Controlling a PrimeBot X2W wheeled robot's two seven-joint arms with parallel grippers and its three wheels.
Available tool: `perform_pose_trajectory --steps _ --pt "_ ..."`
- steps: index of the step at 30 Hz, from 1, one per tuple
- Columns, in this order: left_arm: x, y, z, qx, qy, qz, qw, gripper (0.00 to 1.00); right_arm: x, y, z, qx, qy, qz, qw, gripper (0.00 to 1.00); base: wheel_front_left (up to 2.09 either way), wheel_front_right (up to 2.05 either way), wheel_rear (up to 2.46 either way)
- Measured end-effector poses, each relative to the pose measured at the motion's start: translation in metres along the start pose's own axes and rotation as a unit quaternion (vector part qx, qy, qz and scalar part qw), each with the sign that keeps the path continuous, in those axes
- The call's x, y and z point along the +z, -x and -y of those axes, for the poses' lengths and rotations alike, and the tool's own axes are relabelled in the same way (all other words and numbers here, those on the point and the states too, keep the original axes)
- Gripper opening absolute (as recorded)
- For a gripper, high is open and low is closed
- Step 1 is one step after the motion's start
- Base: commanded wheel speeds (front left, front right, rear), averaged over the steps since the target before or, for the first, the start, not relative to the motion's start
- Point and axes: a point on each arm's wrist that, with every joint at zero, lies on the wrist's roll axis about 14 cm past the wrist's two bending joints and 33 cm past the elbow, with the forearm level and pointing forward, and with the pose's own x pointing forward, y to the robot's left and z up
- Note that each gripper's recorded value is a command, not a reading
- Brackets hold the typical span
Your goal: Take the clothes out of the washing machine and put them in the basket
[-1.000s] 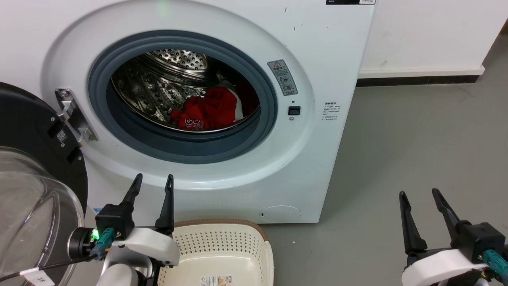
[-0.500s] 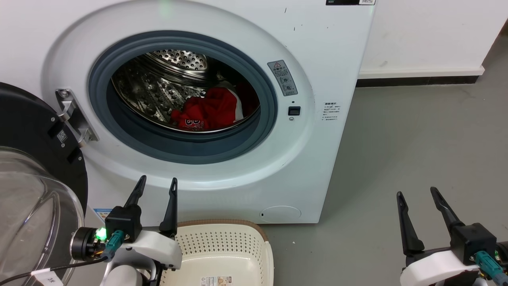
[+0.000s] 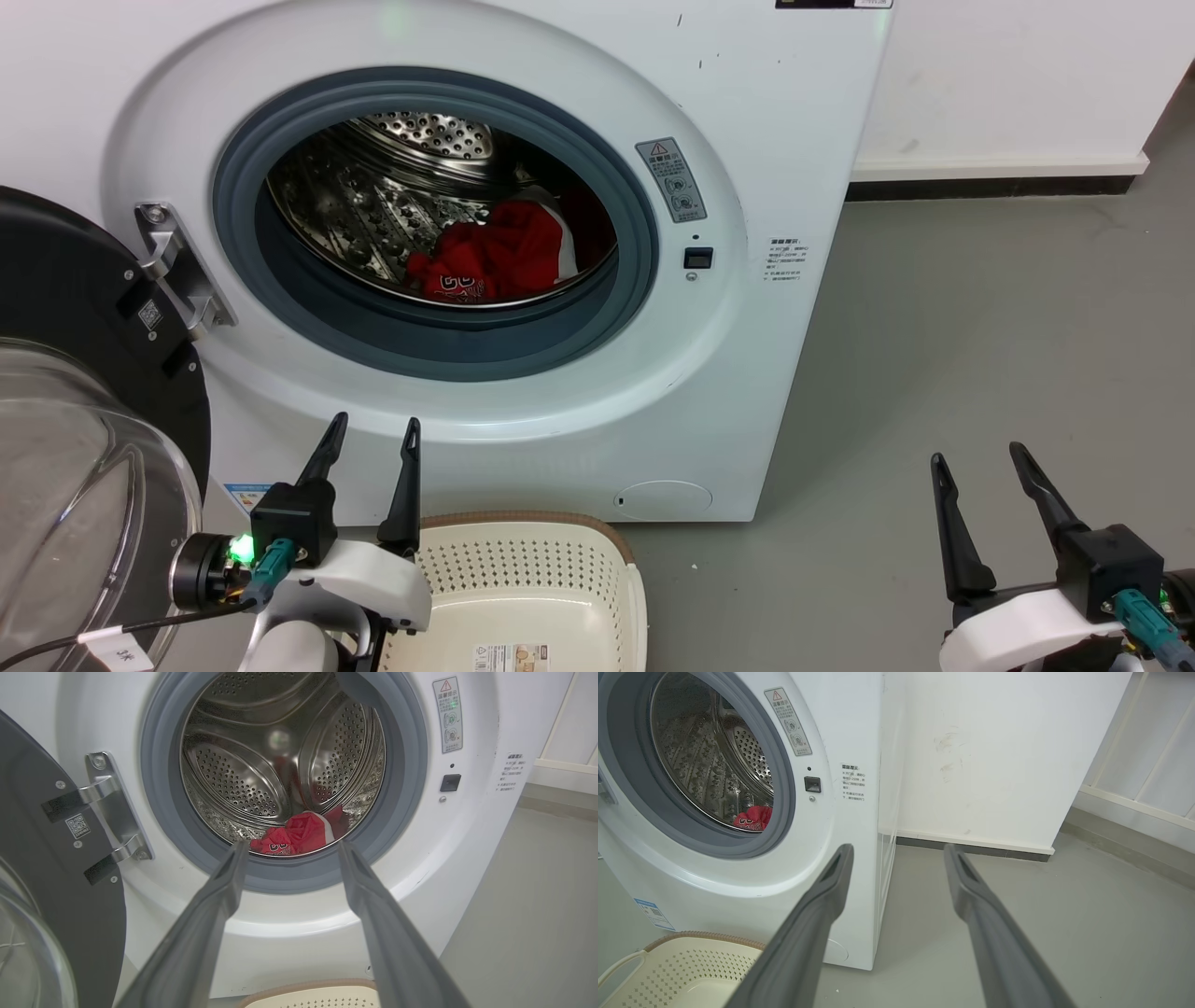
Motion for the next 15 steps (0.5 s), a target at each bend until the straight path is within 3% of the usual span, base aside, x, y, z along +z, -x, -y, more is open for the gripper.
perform_pose_trajectory --steps 9,15 --pt "-0.005 -0.006 -0.003 0.007 0.004 -0.007 1.000 1.00 -0.005 -0.004 -0.002 0.004 -0.002 -0.007 1.000 1.00 0.00 0.00 0.00" --pt "-0.008 -0.035 -0.003 0.007 0.005 -0.011 1.000 1.00 -0.007 -0.017 -0.002 0.005 -0.002 -0.009 1.000 1.00 0.00 0.00 0.00"
